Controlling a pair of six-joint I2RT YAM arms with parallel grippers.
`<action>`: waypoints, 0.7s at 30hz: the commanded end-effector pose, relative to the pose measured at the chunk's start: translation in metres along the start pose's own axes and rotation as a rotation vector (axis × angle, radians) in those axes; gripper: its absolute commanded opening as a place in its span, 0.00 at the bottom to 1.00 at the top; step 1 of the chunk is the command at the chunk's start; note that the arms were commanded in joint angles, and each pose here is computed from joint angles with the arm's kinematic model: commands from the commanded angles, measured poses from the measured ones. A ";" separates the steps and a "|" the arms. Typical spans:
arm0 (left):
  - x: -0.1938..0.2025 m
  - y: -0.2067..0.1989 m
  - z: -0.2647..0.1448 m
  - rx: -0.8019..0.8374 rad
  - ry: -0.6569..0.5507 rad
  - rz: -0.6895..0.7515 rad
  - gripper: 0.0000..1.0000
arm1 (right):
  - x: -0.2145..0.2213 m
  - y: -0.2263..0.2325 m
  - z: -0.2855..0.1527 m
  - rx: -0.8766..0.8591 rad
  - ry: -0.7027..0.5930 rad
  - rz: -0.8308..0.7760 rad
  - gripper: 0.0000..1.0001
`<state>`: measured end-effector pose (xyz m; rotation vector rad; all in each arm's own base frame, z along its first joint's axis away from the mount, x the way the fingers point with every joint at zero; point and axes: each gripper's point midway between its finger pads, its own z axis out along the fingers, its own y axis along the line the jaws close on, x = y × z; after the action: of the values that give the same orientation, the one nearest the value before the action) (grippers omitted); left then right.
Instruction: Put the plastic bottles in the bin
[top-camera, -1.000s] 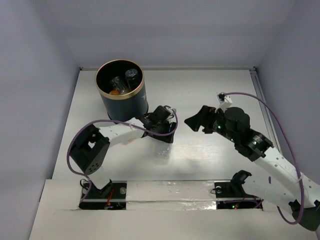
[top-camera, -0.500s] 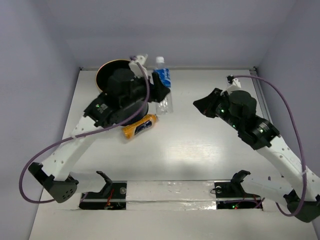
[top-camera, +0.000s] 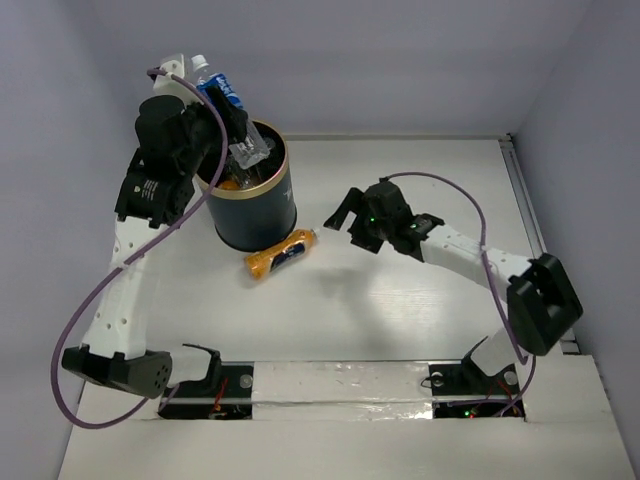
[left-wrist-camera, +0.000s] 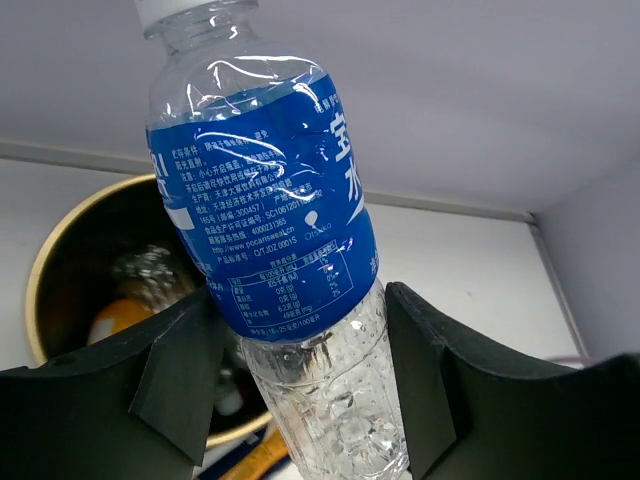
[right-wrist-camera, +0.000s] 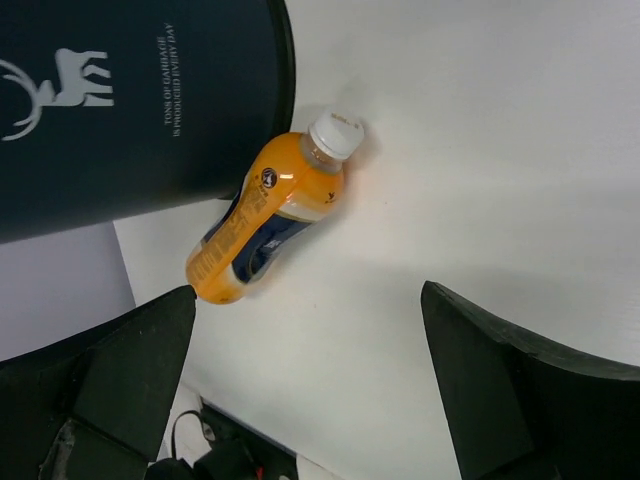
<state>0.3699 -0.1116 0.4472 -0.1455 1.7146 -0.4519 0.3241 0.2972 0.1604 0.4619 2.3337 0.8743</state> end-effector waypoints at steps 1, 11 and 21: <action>-0.023 0.025 0.012 -0.058 -0.084 -0.001 0.41 | 0.000 0.045 0.021 -0.112 -0.009 0.077 1.00; -0.008 0.076 0.055 -0.145 -0.048 -0.035 0.43 | 0.034 0.048 0.083 -0.089 0.124 0.146 1.00; 0.035 0.112 0.081 -0.244 0.014 0.002 0.49 | 0.054 0.061 0.113 -0.122 0.226 0.187 1.00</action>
<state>0.4516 -0.0468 0.3489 -0.3198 1.8564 -0.2747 0.3568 0.3997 0.0916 0.5785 2.4845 1.0785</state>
